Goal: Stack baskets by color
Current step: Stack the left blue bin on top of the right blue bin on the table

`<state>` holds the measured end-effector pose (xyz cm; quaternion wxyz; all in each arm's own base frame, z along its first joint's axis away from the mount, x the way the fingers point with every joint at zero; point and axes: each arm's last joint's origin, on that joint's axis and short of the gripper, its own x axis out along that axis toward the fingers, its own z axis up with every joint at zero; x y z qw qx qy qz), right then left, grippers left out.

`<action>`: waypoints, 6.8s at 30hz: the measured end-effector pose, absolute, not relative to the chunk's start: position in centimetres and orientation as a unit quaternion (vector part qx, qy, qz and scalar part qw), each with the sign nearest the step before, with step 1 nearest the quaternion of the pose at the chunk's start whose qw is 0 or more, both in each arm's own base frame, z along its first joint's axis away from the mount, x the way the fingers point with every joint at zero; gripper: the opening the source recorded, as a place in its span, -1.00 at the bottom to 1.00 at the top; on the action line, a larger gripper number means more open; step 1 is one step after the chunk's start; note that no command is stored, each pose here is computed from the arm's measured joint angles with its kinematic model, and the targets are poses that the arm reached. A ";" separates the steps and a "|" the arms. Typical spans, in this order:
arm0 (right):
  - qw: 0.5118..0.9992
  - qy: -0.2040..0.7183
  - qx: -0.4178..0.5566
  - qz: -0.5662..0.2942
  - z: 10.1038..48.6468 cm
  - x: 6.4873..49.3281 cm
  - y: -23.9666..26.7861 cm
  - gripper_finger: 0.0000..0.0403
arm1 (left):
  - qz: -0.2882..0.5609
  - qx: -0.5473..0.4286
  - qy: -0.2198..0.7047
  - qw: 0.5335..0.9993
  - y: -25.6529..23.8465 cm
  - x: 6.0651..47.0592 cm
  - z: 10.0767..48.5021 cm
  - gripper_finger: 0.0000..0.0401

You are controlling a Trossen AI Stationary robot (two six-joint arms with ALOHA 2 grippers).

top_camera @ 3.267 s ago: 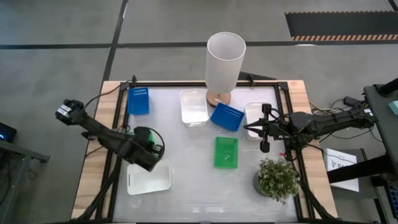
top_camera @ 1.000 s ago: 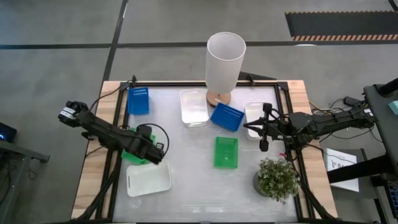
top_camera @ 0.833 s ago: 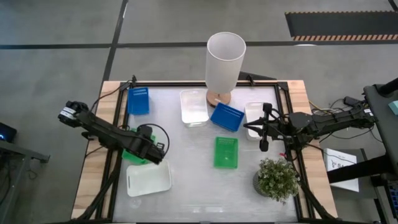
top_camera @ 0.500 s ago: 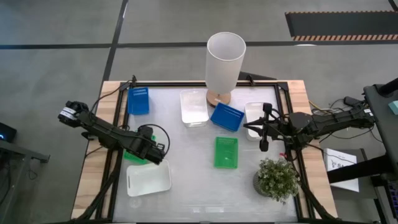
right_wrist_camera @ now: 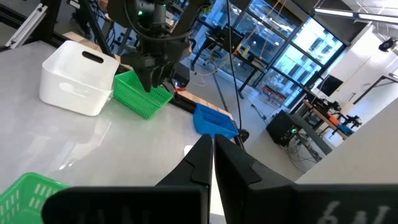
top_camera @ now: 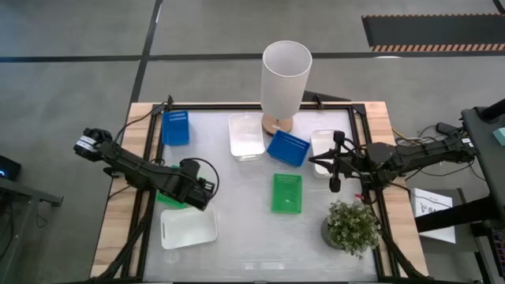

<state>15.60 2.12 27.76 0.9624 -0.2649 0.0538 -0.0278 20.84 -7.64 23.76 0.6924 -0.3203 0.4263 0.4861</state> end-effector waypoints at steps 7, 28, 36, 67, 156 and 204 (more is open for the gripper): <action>0.962 0.054 -0.265 -0.028 27.8 15.6 2.1 -0.96 | 0.472 -0.302 0.433 0.706 -7.7 21.0 23.8 -0.14; 0.990 0.053 -0.128 -0.021 28.8 20.5 3.1 -0.96 | 0.360 0.030 0.305 0.881 -10.9 21.1 25.6 -0.14; 0.978 0.183 -0.100 -0.015 30.4 24.9 3.9 -0.96 | 0.283 0.111 0.282 0.910 -11.6 20.3 27.7 -0.14; 0.929 0.356 -0.102 -0.029 29.8 28.3 4.5 -0.96 | 0.548 -0.195 0.456 0.674 9.2 16.4 21.0 -0.40; 0.876 0.362 -0.264 0.177 27.6 44.3 5.4 -0.65 | -0.009 0.131 0.398 0.908 -11.6 23.6 27.3 -0.90; 0.878 0.443 -0.098 -0.154 30.2 35.8 2.1 -0.96 | 0.337 0.107 0.161 0.921 -7.3 19.0 31.2 -0.12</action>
